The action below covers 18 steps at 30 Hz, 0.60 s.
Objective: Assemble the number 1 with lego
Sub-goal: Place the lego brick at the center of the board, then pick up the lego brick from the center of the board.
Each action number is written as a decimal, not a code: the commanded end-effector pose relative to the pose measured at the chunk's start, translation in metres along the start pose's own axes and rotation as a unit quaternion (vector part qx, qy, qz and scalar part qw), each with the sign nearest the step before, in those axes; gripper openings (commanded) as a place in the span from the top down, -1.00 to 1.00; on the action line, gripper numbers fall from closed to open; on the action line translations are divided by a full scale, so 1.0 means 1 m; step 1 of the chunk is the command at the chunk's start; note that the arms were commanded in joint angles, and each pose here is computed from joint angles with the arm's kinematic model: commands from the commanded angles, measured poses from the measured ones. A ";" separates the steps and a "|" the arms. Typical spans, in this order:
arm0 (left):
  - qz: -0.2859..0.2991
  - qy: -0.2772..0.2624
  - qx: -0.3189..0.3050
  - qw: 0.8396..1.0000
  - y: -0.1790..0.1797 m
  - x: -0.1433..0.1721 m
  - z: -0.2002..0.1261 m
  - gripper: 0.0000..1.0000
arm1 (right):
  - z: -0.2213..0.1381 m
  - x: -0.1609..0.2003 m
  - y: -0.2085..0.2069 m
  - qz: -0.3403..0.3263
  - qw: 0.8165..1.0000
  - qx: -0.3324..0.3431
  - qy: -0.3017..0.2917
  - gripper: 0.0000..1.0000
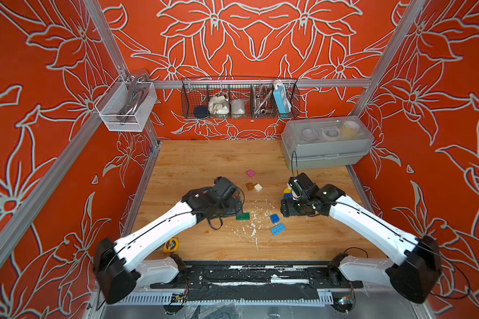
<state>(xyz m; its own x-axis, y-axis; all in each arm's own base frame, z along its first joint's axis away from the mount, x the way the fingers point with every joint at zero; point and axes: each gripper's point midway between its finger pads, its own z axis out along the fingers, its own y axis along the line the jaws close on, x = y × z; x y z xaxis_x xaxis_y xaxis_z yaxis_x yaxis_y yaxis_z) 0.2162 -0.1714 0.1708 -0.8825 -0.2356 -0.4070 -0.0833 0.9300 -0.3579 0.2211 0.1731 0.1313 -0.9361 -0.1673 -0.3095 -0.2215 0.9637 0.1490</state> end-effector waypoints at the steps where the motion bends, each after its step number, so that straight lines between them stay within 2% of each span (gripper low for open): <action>1: -0.027 -0.042 0.025 0.998 0.028 0.015 -0.004 -0.99 | 0.011 0.000 0.017 -0.030 0.999 -0.011 0.029 -0.60; 4: -0.039 -0.070 0.078 0.994 0.039 0.029 -0.003 -0.99 | 0.033 -0.002 0.018 -0.040 0.998 0.006 0.052 -0.53; 7: -0.045 -0.073 0.118 0.989 0.035 0.034 -0.007 -0.99 | 0.051 -0.001 0.015 -0.050 0.995 0.026 0.076 -0.43; 13: -0.043 -0.051 0.117 0.991 0.029 0.037 -0.006 -0.99 | 0.075 -0.002 0.019 -0.066 0.993 0.030 0.098 -0.32; 18: -0.052 -0.052 0.113 0.991 0.033 0.038 -0.007 -0.99 | 0.088 0.001 0.023 -0.073 0.991 0.021 0.110 -0.19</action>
<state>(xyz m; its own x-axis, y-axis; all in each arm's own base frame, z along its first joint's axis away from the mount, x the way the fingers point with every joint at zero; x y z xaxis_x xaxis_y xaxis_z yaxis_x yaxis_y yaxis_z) 0.1759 -0.1478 0.1433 -0.8293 -0.3456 -0.4392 -0.0504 0.8288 -0.5572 0.2341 0.2005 0.0491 -0.9445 -0.3153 -0.0922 -0.3203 0.9462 0.0463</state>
